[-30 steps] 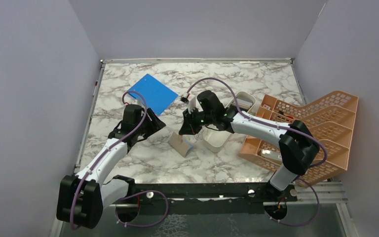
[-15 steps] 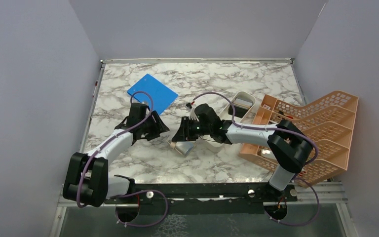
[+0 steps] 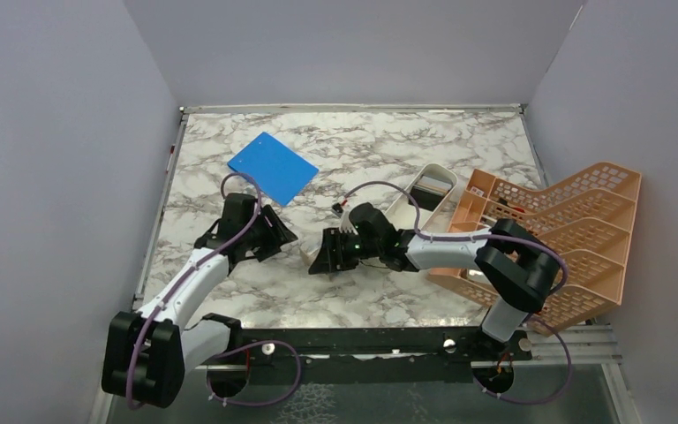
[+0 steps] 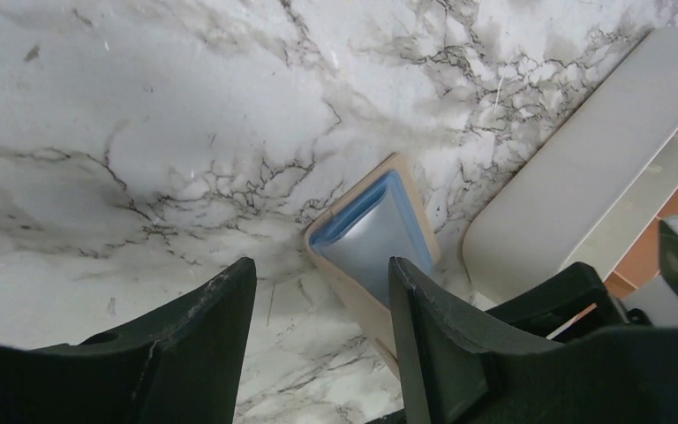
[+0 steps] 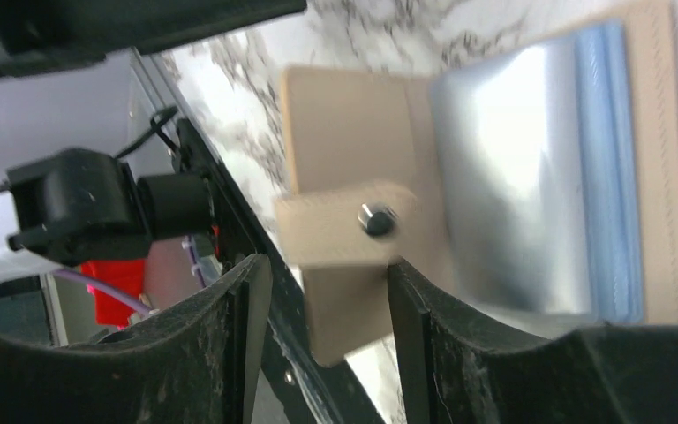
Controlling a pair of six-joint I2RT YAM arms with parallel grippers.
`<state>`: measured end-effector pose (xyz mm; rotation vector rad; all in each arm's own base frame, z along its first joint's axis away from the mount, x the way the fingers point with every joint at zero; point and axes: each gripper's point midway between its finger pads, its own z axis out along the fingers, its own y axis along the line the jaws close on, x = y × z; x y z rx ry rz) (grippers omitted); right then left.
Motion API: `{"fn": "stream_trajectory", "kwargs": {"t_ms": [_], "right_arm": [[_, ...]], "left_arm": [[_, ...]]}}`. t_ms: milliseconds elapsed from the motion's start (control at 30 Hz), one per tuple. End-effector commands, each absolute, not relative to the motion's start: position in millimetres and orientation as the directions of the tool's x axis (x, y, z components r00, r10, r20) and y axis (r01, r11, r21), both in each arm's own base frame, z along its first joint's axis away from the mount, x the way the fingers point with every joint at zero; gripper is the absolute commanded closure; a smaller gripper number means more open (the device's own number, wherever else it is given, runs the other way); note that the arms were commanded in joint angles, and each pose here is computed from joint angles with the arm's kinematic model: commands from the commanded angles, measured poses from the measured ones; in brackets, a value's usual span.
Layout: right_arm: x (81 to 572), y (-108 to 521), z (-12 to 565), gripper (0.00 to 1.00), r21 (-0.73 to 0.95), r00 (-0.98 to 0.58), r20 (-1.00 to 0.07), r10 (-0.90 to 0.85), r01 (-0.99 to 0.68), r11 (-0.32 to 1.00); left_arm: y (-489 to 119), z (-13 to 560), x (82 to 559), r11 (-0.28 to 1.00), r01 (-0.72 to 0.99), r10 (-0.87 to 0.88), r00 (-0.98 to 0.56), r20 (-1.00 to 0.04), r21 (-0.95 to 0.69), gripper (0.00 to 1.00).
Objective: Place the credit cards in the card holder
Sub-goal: Open the card holder at the center of the board.
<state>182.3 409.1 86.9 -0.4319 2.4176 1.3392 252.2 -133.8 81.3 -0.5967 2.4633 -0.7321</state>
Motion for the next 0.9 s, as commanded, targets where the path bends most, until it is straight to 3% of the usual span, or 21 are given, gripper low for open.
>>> {"fn": "stream_trajectory", "kwargs": {"t_ms": [0,233,367,533,700,867], "right_arm": [[162,409,99,0.41,0.763,-0.872,-0.471,-0.132,-0.478,0.436],[137,424,99,0.36,0.752,-0.844,-0.505,-0.181,-0.533,0.388],[152,424,92,0.36,0.714,-0.833,-0.535,-0.145,-0.537,0.449],[158,429,83,0.46,0.716,-0.839,-0.529,-0.123,-0.520,0.466],[166,434,79,0.49,0.723,-0.842,-0.534,-0.079,-0.503,0.474],[169,430,78,0.46,0.697,-0.835,-0.543,-0.087,-0.506,0.509]], "left_arm": [[-140,81,231,0.701,-0.323,-0.574,-0.785,-0.234,-0.636,0.40],[-144,89,217,0.661,-0.331,-0.595,-0.778,-0.201,-0.674,0.40],[-145,88,213,0.648,-0.337,-0.602,-0.775,-0.190,-0.683,0.38],[-148,79,208,0.644,-0.345,-0.594,-0.788,-0.163,-0.683,0.39],[-156,77,212,0.624,-0.316,-0.585,-0.796,-0.159,-0.715,0.45],[-159,76,224,0.647,-0.255,-0.548,-0.810,-0.207,-0.718,0.61]]}}
